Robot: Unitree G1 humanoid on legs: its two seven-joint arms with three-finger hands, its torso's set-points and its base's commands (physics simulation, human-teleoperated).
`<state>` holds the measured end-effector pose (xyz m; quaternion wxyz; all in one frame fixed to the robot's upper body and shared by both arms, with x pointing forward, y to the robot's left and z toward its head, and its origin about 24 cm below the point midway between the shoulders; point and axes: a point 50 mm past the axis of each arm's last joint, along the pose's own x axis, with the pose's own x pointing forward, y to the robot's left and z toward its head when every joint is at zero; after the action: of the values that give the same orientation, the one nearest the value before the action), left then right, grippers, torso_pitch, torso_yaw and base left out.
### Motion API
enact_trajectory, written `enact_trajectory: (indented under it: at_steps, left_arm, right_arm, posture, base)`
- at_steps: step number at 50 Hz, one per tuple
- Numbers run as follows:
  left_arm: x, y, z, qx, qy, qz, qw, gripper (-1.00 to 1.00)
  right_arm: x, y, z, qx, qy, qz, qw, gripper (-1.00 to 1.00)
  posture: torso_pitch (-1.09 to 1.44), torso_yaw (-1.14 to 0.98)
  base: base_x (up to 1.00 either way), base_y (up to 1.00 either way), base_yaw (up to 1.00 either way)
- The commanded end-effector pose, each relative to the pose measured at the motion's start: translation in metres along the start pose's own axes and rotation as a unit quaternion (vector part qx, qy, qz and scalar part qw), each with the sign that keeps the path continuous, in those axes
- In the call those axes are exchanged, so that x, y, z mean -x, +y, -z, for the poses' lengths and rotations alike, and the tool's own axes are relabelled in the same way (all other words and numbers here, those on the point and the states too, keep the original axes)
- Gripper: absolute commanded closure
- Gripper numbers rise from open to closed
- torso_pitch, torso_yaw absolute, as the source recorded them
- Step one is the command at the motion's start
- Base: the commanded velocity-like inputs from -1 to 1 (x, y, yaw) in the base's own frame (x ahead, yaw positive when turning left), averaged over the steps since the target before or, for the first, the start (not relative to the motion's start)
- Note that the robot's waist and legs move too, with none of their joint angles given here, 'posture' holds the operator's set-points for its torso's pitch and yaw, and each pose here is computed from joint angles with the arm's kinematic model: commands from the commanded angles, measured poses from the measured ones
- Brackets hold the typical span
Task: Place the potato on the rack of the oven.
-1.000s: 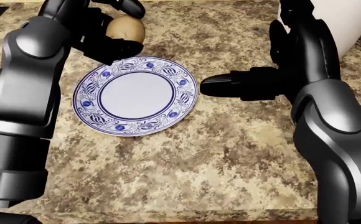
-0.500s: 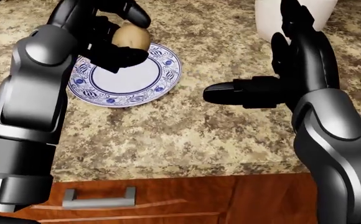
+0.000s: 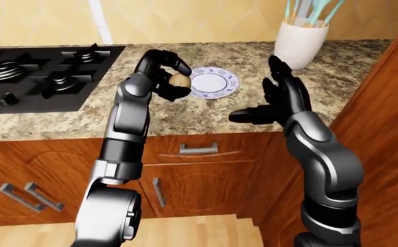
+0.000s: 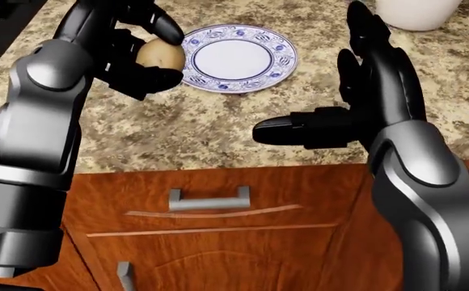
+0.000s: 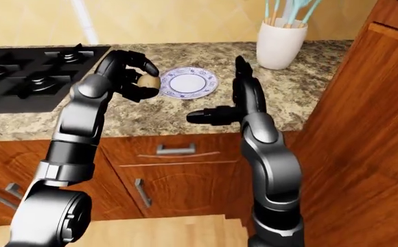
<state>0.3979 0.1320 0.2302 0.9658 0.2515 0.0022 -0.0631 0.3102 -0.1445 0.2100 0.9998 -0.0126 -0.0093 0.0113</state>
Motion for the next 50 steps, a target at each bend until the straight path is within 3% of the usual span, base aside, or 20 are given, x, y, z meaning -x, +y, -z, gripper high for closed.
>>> enact_trajectory:
  at_steps: [1, 50]
  left_arm:
    - [0.0053, 0.0106, -0.0319, -0.008, -0.065, -0.022, 0.9976, 0.41]
    - [0.0069, 0.0147, -0.0312, -0.007, -0.064, -0.028, 0.9975, 0.42]
  right_arm:
    - [0.0034, -0.0016, -0.0201, 0.0, -0.056, 0.006, 0.9984, -1.0]
    - [0.003, 0.0025, -0.0161, -0.018, -0.065, -0.001, 0.9977, -1.0]
  posture:
    - [0.0, 0.0]
    - [0.0, 0.0]
  base:
    - [-0.05, 0.45, 0.0]
    - [0.0, 0.04, 0.0]
